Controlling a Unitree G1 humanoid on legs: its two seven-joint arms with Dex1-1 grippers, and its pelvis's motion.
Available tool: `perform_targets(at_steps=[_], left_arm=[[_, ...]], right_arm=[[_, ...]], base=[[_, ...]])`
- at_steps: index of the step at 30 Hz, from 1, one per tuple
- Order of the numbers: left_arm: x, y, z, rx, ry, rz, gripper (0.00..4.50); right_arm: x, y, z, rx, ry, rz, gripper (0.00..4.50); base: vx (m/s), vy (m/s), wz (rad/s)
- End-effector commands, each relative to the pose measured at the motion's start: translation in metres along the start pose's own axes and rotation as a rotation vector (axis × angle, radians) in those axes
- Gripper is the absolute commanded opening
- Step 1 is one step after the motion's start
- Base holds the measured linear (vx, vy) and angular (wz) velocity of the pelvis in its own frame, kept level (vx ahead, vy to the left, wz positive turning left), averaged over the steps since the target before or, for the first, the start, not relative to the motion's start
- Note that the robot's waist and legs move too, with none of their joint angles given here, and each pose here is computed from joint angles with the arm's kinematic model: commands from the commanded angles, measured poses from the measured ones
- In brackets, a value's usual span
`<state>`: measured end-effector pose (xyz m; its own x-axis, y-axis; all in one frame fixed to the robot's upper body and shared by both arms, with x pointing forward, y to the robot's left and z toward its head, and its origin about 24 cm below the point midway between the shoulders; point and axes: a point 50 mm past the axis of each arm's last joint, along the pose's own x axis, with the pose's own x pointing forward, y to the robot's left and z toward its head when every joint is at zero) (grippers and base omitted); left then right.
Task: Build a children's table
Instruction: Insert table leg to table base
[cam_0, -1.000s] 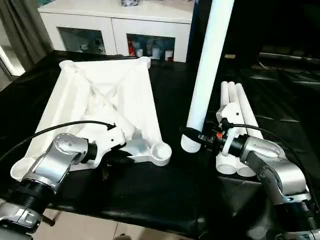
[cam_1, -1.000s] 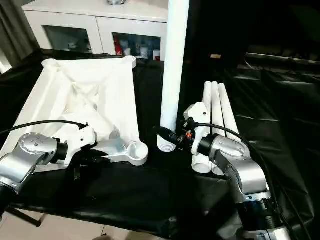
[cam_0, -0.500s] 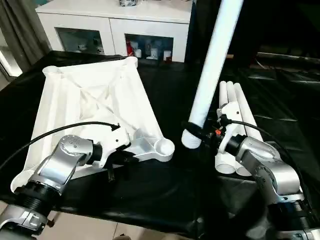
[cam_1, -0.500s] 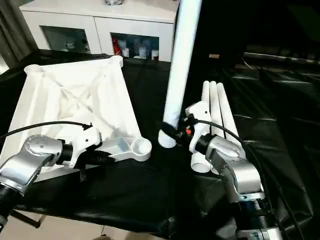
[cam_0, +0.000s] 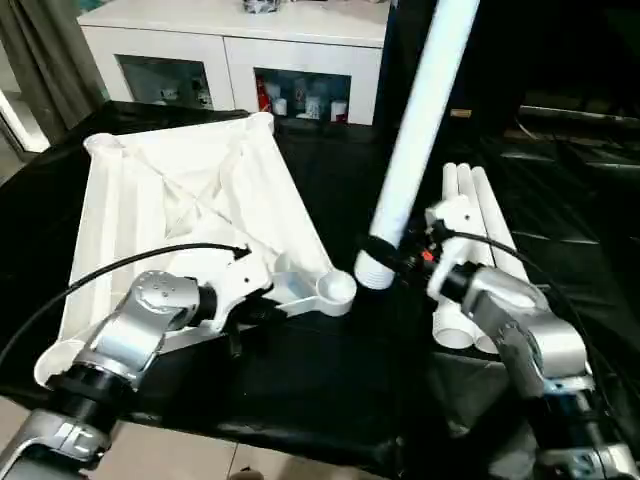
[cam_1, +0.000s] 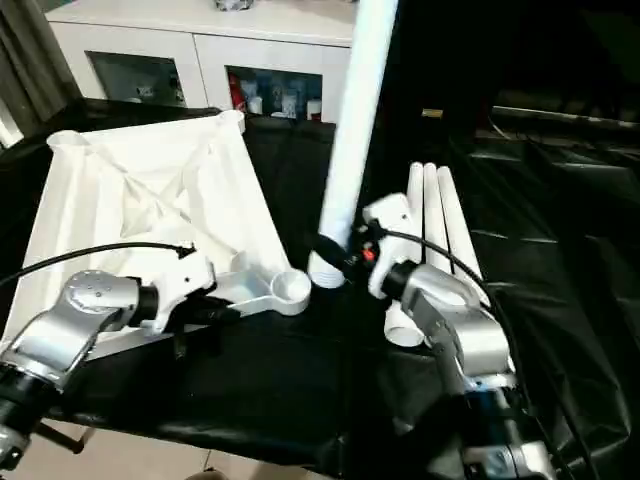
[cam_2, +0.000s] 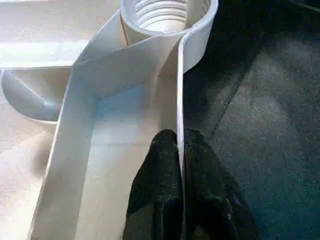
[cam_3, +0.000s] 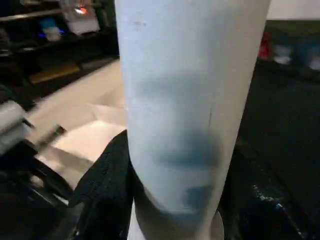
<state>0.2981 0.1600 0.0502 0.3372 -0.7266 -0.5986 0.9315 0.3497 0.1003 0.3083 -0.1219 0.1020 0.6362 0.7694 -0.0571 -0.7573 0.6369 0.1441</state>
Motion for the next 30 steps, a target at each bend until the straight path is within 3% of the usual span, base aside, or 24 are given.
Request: perform_targets(at_steps=[1, 13, 30], left_arm=[[0.005, 0.000, 0.009, -0.009, -0.059, -0.001, 0.00], [0.010, -0.002, 0.015, 0.006, -0.061, -0.024, 0.00], [0.009, -0.001, 0.021, 0.001, -0.139, -0.003, 0.00]], right_arm=[[0.005, 0.008, 0.001, 0.022, 0.026, 0.107, 1.88], [0.015, 0.003, -0.004, 0.011, 0.086, 0.155, 1.88], [0.036, -0.006, -0.025, 0.017, 0.122, 0.103, 1.88]], base=[[0.000, 0.000, 0.00], [0.000, 0.000, 0.00], [0.000, 0.000, 0.00]])
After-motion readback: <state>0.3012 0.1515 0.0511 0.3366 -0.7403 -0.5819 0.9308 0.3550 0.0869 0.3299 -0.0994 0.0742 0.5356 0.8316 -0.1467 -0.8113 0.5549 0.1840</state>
